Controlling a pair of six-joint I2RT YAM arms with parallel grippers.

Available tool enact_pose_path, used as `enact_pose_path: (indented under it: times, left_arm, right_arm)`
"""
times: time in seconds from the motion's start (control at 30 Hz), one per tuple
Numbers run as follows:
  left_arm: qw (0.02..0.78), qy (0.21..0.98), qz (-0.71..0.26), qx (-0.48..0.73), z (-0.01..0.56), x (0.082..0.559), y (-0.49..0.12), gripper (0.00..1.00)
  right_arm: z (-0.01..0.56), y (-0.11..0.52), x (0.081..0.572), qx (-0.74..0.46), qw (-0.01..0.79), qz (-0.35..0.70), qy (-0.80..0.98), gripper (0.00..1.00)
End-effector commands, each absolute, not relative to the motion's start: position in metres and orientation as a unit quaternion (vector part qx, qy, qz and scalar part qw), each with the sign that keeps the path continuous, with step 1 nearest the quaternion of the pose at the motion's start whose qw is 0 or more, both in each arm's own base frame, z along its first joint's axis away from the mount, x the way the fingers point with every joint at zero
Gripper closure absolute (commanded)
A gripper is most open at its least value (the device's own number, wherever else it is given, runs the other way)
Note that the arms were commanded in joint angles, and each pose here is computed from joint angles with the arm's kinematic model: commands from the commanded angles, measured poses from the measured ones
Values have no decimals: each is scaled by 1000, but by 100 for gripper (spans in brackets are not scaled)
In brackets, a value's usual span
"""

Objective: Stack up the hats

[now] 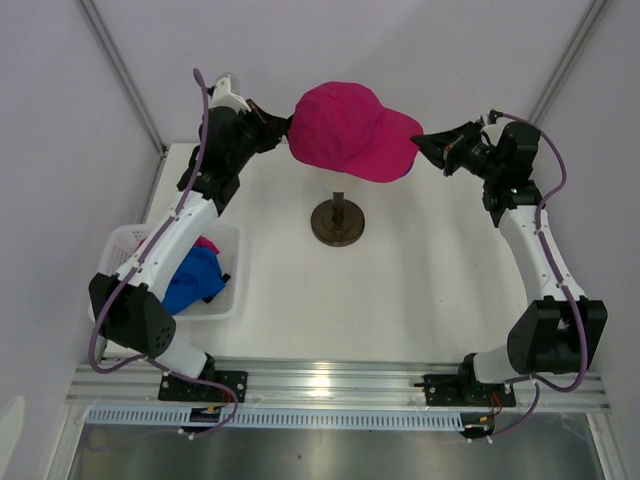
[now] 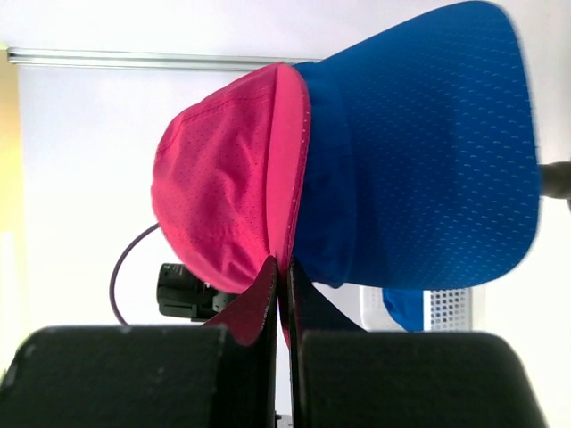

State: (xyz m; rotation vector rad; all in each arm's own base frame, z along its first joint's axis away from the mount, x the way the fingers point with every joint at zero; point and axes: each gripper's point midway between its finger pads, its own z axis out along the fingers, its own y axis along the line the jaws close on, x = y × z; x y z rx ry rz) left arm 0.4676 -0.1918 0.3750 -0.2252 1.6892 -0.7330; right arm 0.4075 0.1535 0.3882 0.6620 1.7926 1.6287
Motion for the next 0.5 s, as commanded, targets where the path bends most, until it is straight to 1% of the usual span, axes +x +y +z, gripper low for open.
enact_pose_path:
  times: [0.0,0.07,0.23,0.47]
  left_arm:
    - [605,742,-269,-104,362,463,-176,99]
    - [606,746,-257,-106,355,463,-174,99]
    - [603,753,-238,-110,343,462,-170,99]
    - [607,756,-223,-104,336,456,-164,99]
  right_arm:
    - [371,131,423,263,322,575,705,100]
    - [365,130,426,253,323,566,715,100]
    - [333,130,437,249,298,551,739,100]
    - [314,128,445,229,297,517,770,100]
